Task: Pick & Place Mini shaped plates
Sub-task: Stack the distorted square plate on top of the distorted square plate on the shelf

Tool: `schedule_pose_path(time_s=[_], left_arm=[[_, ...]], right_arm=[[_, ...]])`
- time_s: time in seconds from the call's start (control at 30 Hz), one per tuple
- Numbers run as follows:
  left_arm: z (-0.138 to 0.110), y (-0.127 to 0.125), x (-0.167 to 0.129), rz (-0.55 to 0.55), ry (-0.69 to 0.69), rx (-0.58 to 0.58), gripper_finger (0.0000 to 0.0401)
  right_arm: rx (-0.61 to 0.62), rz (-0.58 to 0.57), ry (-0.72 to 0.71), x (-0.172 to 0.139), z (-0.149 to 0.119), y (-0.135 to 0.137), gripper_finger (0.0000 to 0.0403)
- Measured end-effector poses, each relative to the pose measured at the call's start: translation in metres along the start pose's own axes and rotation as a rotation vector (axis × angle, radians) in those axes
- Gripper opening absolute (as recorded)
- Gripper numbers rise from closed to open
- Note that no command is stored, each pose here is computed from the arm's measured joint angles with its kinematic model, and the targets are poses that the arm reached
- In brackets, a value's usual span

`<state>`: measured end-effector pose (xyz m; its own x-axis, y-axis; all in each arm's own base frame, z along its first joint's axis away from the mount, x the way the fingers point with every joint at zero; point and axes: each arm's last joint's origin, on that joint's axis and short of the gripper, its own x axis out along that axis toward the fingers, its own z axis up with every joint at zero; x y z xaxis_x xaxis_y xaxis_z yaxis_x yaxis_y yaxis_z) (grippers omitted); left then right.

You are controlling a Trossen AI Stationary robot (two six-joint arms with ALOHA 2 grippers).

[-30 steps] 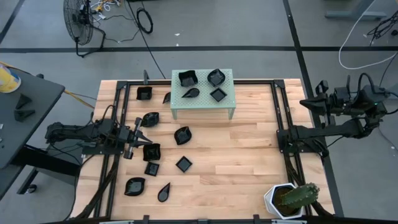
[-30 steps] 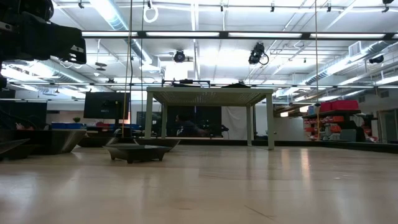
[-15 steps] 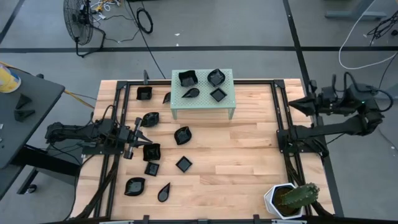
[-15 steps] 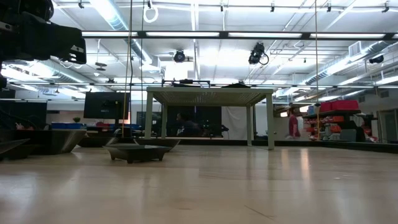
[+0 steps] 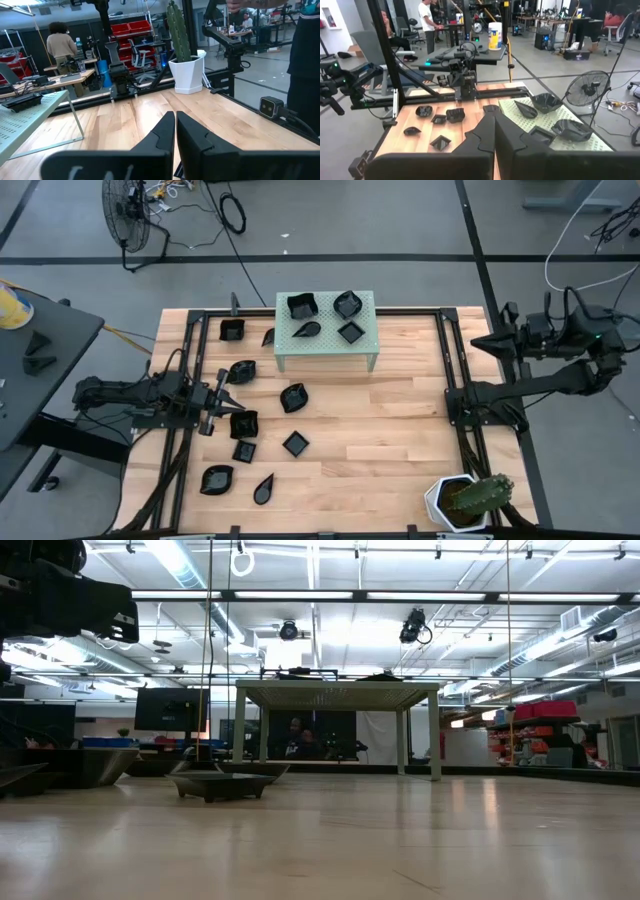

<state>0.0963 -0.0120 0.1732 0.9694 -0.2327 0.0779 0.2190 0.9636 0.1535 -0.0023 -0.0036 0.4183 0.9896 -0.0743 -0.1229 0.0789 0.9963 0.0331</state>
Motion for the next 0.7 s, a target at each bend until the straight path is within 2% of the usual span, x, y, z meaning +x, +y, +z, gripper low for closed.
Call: schedule_pose_path(time_s=[0.37,0.53,0.7], left_arm=[[0.0001,0.0,0.0,0.0,0.0,0.0,0.0023],[0.0,0.0,0.0,0.0,0.0,0.0,0.0023],[0.0001,0.0,0.0,0.0,0.0,0.0,0.0023]], right_arm=[[-0.009,-0.003,0.046,0.0045,-0.0068,0.0002,0.0004],[0.023,-0.005,0.046,0.0045,-0.0067,0.0002,0.0004],[-0.011,-0.005,0.038,0.0027,-0.007,-0.0001,0.0004]])
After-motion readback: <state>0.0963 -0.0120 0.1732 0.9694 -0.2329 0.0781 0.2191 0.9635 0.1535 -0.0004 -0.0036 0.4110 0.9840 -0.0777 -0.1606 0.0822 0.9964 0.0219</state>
